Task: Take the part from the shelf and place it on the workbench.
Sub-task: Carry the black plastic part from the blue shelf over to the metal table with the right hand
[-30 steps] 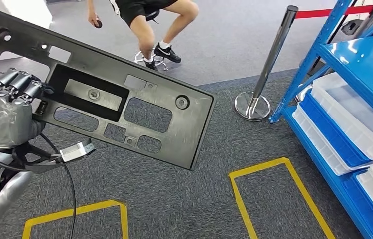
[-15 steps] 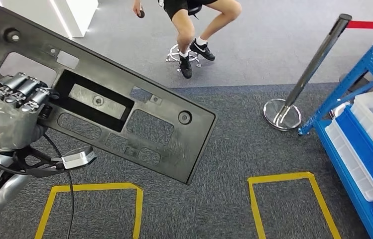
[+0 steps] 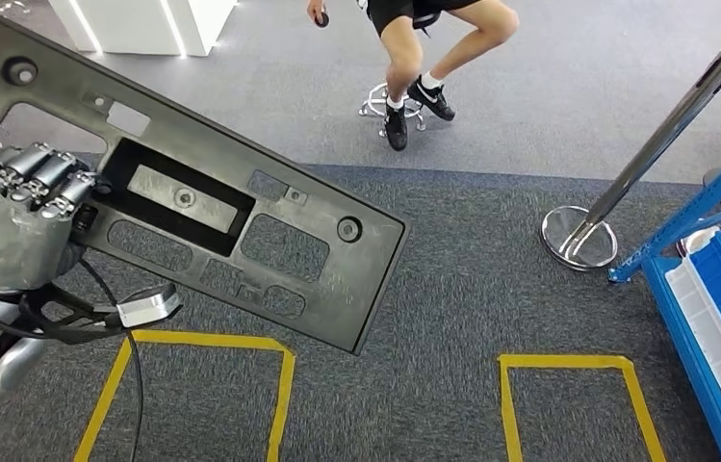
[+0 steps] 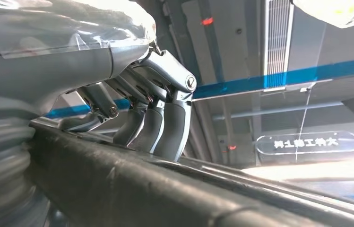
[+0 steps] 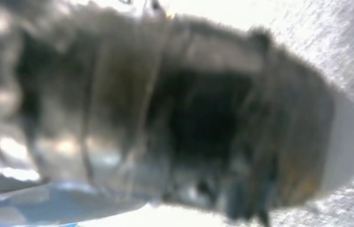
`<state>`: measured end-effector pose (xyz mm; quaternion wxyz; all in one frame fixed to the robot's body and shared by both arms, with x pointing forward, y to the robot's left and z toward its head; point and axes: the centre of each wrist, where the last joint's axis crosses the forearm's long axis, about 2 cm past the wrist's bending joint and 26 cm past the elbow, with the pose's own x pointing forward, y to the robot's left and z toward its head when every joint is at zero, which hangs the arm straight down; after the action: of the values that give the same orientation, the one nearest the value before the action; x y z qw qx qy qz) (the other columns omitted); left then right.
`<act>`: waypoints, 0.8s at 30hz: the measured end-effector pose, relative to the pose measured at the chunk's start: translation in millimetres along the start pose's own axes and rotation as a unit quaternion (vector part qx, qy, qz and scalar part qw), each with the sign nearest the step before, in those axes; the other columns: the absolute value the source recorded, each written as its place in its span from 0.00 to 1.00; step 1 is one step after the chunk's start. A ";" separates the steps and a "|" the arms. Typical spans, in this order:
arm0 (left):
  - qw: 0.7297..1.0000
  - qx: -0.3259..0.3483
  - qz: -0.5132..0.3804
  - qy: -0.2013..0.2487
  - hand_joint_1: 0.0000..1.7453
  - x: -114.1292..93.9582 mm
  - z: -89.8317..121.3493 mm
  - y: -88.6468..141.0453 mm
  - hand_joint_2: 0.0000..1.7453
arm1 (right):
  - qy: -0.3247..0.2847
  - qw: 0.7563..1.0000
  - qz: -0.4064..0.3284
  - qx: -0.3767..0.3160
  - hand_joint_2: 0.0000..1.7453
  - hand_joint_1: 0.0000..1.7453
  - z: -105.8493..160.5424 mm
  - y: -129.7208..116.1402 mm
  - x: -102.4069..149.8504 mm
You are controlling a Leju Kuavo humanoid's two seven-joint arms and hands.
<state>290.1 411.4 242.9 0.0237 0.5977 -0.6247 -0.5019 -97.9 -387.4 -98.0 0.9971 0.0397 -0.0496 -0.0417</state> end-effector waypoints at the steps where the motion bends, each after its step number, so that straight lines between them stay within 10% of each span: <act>1: 1.000 0.000 0.000 0.000 1.00 0.0 -0.2 0.0 1.00 | 0.001 1.000 0.003 0.000 0.00 0.00 0.1 -0.3 0.0; 24: 1.000 -0.009 0.013 -0.012 1.00 6.6 13.9 -1.8 1.00 | 0.009 1.000 0.024 -0.003 0.00 0.00 0.0 1.0 -1.5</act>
<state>280.7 415.0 231.1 0.0283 0.5828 -0.6282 -0.5147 -99.4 -386.3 -98.1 0.9984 0.0357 -0.0412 -0.0178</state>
